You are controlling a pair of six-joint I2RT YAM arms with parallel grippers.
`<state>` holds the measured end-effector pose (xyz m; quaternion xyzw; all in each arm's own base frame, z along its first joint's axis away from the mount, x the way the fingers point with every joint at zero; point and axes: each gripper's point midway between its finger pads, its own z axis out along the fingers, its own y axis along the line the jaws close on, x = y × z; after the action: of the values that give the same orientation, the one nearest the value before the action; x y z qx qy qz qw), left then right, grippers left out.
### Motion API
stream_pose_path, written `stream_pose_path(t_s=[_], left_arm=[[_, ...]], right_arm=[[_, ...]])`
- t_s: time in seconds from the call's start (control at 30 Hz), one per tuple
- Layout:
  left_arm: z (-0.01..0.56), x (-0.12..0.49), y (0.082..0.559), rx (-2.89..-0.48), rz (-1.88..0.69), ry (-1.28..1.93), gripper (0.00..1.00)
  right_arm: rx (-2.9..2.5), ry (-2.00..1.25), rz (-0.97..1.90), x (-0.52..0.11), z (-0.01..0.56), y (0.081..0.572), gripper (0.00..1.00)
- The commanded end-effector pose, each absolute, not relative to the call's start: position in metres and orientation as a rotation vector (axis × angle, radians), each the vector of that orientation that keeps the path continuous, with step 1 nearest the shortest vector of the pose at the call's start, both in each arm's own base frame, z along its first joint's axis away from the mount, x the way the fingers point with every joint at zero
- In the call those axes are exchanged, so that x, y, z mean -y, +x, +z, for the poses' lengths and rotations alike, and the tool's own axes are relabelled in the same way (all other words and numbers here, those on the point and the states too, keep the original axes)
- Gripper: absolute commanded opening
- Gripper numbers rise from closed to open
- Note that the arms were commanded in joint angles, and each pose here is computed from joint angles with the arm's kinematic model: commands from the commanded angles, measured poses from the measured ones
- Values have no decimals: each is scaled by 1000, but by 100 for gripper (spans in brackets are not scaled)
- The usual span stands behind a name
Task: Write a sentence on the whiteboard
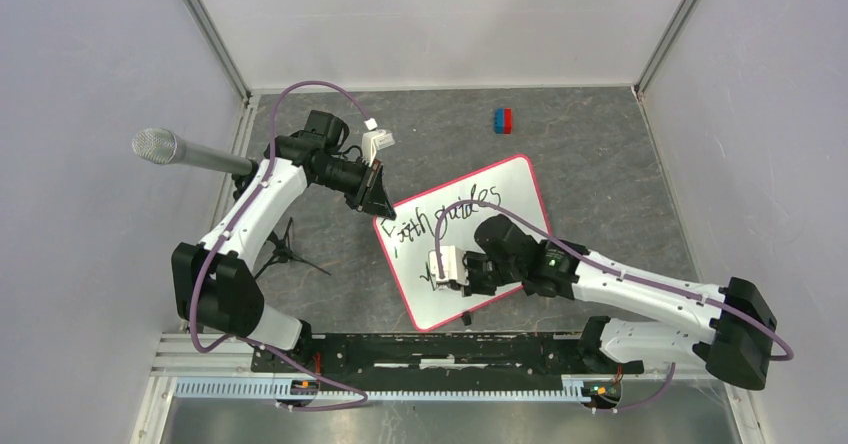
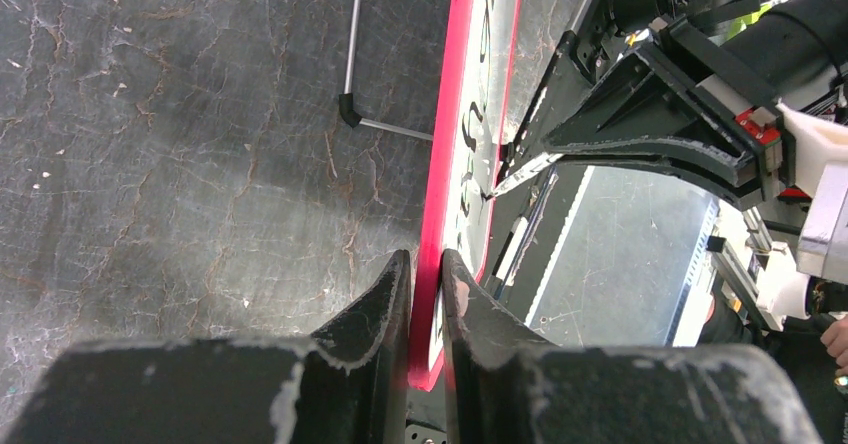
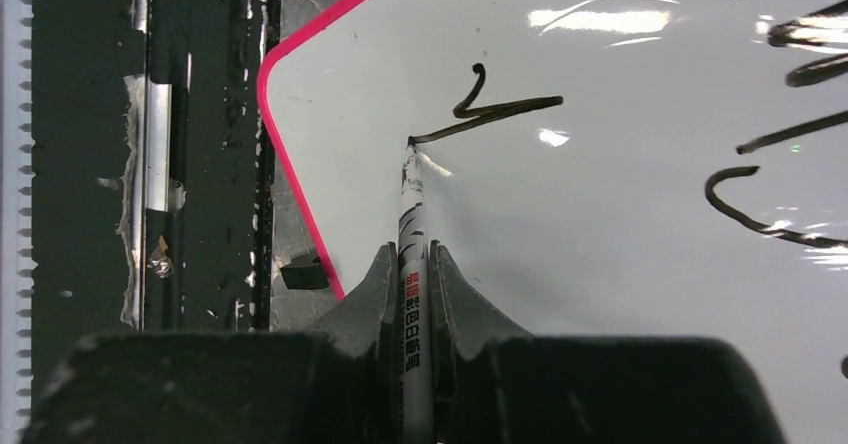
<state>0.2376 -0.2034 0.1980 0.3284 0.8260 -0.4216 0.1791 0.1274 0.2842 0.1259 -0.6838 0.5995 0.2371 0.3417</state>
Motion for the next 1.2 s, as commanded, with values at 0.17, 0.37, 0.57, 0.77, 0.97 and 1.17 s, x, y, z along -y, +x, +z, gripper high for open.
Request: stream_pose_path(t_s=[0.17,0.37,0.57,0.77,0.97,1.17], left_arm=[[198,200,241,-2336,-1132,955,2],[199,200,240,-2336,-1131,957,2],[202,201,240,-2330,-1136,956,2],[203,200,239,-2326,-1134,956,3],[202,200,239,-2326,-1132,957,2],[203,200,239,-2327,-1130,956,2]], right_arm=[[-1482,-1780,664,-313,146,126,0],[-1441,-1694,651,-314,176,133,0],[-1485,-1661,592,-293,174,143,0],[-1537,-1643,517,-276,162,153,0],[-1559,-1653,516,-277,156,154,0],[-1559,-1645,518,-282,154,158,0]])
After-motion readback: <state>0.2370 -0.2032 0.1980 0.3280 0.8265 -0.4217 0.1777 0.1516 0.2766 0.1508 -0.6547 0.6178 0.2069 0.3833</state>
